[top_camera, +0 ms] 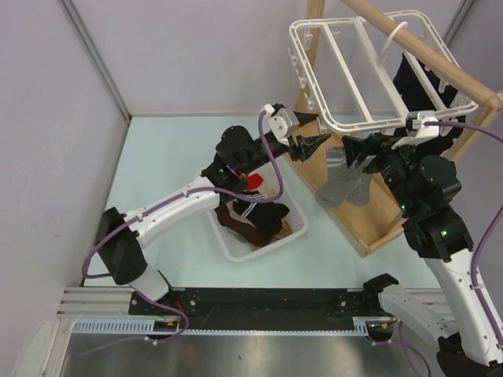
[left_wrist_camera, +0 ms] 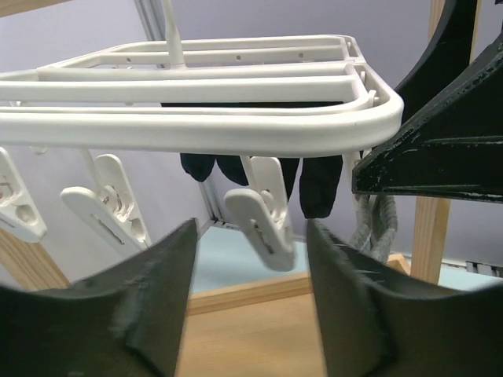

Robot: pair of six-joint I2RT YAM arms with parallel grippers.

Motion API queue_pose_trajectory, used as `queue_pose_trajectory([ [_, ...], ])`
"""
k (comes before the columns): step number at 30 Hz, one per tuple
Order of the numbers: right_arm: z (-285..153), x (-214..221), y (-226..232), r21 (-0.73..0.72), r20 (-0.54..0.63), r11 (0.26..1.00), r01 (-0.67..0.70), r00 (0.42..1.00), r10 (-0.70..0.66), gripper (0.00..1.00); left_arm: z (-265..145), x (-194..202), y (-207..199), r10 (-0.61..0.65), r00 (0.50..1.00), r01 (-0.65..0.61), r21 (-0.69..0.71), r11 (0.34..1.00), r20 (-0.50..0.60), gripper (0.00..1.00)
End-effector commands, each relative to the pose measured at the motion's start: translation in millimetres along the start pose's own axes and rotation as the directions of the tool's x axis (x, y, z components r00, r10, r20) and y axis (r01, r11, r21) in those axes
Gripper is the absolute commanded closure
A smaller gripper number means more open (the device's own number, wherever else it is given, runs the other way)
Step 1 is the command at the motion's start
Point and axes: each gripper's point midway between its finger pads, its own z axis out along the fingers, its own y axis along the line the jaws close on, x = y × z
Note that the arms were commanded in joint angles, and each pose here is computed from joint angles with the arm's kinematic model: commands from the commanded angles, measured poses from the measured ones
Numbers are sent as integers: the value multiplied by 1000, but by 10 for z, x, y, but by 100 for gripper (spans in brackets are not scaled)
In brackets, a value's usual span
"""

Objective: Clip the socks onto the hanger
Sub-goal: Open the clamp at the hanger.

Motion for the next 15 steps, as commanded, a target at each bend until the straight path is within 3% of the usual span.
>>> queue_pose_trajectory([
  [1, -55, -138, 17, -8, 44, 1000, -3, 999, 3, 25, 60, -274, 6, -4, 997, 2, 23, 1000, 75, 46],
  [15, -255, -286, 232, -133, 91, 991, 31, 996, -19, 25, 46, -338, -34, -29, 997, 26, 33, 999, 76, 90],
])
